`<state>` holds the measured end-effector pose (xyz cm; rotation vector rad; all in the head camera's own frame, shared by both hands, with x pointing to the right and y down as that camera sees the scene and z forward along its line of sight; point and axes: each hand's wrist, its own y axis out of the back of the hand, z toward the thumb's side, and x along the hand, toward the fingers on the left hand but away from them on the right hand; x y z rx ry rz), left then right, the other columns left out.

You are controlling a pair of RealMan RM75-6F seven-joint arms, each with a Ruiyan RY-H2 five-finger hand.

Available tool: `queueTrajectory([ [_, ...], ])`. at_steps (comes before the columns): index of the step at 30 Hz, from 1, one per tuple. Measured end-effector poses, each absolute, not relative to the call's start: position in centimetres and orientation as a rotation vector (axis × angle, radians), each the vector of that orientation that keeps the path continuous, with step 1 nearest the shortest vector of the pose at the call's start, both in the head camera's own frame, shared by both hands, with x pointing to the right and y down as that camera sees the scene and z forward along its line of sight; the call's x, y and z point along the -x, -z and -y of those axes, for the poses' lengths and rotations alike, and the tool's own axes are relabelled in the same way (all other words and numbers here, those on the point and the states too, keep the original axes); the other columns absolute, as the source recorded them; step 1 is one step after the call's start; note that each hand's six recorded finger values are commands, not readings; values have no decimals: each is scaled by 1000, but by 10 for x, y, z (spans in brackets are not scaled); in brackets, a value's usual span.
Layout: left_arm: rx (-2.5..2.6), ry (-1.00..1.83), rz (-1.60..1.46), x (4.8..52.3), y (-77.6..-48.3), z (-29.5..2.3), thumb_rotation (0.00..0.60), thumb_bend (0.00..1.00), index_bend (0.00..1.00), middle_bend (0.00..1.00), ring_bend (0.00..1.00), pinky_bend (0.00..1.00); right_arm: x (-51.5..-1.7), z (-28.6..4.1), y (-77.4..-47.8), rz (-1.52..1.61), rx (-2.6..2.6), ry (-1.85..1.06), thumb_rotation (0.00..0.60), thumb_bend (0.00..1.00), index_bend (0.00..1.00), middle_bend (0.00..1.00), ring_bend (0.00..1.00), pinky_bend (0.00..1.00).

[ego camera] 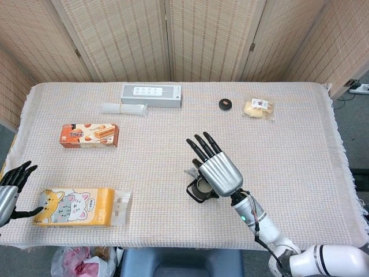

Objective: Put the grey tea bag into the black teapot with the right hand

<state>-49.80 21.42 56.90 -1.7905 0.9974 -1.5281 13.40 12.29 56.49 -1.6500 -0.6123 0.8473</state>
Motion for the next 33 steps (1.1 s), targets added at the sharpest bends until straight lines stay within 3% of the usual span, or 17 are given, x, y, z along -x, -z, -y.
queueTrajectory([
  [19, 1788, 1532, -990, 497, -570, -215, 600, 138, 0, 0, 0, 92, -148, -140, -569, 560, 1630, -862, 600, 455, 603, 94, 0, 0],
  [33, 1795, 1542, -971, 494, -574, -216, 600, 138, 0, 0, 0, 92, -173, -142, -601, 537, 1670, -967, 600, 442, 597, 93, 0, 0],
])
